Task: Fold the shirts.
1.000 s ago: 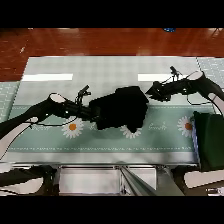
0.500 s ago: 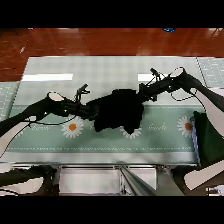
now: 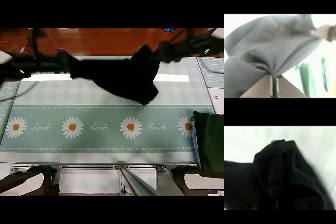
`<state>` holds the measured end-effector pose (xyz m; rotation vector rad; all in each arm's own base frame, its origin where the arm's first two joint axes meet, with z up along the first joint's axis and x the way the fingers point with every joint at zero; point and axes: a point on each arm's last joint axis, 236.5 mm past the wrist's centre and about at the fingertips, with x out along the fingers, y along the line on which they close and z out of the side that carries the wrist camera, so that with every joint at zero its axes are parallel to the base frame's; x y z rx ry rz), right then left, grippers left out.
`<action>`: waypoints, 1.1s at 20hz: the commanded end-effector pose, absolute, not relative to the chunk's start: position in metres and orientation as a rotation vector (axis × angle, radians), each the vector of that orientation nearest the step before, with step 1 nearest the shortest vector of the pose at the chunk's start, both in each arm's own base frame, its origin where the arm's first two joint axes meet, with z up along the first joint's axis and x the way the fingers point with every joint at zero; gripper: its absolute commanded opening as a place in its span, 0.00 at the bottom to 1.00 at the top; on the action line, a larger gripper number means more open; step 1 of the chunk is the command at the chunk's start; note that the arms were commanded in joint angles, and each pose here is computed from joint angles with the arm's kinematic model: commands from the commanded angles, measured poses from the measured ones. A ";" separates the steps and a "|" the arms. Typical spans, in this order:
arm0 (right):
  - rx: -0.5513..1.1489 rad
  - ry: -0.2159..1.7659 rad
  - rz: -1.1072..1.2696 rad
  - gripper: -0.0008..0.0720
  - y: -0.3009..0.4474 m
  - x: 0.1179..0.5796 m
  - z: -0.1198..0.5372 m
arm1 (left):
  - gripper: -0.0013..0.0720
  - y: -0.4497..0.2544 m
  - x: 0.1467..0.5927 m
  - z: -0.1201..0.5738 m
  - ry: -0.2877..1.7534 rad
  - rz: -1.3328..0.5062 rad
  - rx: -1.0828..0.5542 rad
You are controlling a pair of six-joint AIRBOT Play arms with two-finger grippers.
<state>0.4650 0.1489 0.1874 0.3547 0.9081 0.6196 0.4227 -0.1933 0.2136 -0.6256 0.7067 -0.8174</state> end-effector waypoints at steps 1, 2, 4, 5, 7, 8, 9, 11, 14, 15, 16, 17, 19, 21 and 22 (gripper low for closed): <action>0.185 0.635 0.564 0.05 0.127 0.429 0.310 | 0.04 -0.177 0.406 0.354 0.407 -0.858 -0.505; 0.145 0.583 0.549 0.05 0.123 0.413 0.334 | 0.04 -0.180 0.390 0.383 0.350 -0.891 -0.457; 0.069 0.509 0.510 0.05 0.112 0.373 0.370 | 0.04 -0.187 0.355 0.419 0.292 -0.951 -0.371; 0.033 0.491 0.485 0.05 0.106 0.353 0.380 | 0.04 -0.190 0.340 0.426 0.284 -0.973 -0.342; -0.024 0.489 0.442 0.05 0.094 0.314 0.390 | 0.04 -0.193 0.314 0.423 0.311 -0.994 -0.272; -0.038 0.490 0.407 0.05 0.087 0.298 0.393 | 0.04 -0.191 0.306 0.415 0.348 -0.981 -0.231; -0.042 0.486 0.366 0.05 0.078 0.284 0.397 | 0.04 -0.187 0.300 0.407 0.387 -0.950 -0.208; -0.038 0.472 0.315 0.05 0.068 0.257 0.404 | 0.04 -0.175 0.289 0.398 0.423 -0.870 -0.144; -0.022 0.530 0.322 0.05 0.070 0.227 0.390 | 0.04 -0.168 0.263 0.401 0.409 -0.825 -0.106; -0.010 0.568 0.324 0.05 0.070 0.222 0.378 | 0.04 -0.168 0.257 0.397 0.413 -0.825 -0.108; 0.001 0.606 0.335 0.05 0.073 0.219 0.364 | 0.04 -0.169 0.252 0.388 0.433 -0.827 -0.117; 0.015 0.651 0.351 0.05 0.076 0.218 0.347 | 0.04 -0.170 0.249 0.375 0.462 -0.830 -0.131; 0.062 0.765 0.394 0.05 0.087 0.222 0.304 | 0.04 -0.174 0.247 0.335 0.560 -0.842 -0.176; 0.130 0.856 0.452 0.05 0.102 0.236 0.261 | 0.04 -0.181 0.251 0.284 0.691 -0.859 -0.234; 0.167 0.879 0.474 0.05 0.109 0.247 0.240 | 0.04 -0.187 0.257 0.258 0.745 -0.859 -0.272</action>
